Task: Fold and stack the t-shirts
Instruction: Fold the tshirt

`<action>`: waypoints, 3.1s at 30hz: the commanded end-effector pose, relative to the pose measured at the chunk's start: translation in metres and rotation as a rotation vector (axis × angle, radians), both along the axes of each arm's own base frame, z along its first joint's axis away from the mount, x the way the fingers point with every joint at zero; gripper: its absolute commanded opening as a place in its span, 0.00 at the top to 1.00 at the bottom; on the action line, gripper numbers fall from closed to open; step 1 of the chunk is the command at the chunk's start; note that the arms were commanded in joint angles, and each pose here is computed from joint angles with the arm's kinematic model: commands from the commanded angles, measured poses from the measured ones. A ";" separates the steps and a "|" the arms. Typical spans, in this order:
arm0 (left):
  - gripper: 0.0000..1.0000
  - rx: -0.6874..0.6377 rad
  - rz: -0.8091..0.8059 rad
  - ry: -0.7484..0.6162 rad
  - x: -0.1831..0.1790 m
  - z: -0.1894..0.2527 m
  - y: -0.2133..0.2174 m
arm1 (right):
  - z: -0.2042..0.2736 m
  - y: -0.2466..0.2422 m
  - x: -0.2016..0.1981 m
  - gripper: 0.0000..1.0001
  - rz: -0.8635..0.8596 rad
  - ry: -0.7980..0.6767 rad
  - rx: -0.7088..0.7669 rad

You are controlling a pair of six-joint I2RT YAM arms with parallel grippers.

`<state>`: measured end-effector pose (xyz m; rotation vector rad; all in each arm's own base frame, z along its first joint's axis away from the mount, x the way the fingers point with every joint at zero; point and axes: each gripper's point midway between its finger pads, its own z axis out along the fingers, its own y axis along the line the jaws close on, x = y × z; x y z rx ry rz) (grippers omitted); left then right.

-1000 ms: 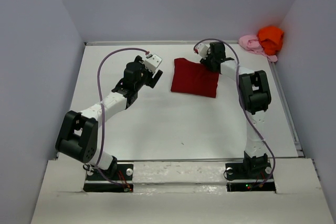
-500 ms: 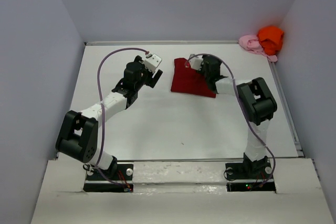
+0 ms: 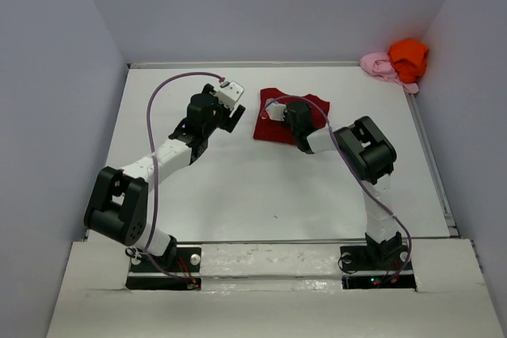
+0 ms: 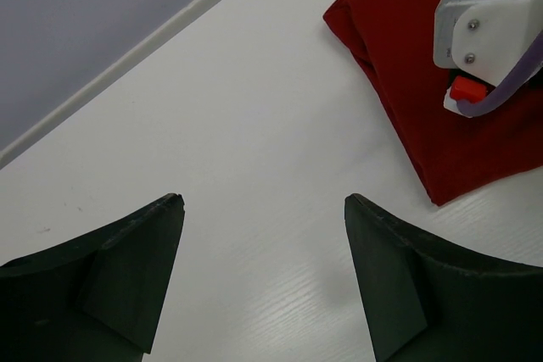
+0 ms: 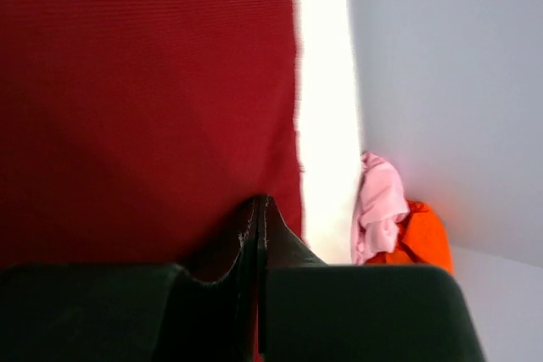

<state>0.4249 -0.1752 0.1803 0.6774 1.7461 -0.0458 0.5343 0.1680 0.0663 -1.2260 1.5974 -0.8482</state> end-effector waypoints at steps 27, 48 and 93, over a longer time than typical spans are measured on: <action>0.11 -0.022 0.005 -0.040 0.004 0.012 0.001 | 0.142 -0.019 -0.057 0.20 -0.012 -0.002 0.241; 0.12 0.105 -0.030 0.026 0.002 -0.026 0.009 | 0.041 0.015 -0.156 0.24 0.128 0.350 0.287; 0.08 -0.518 -0.326 0.511 0.022 -0.065 -0.035 | 0.020 0.067 -0.098 1.00 0.150 0.250 0.235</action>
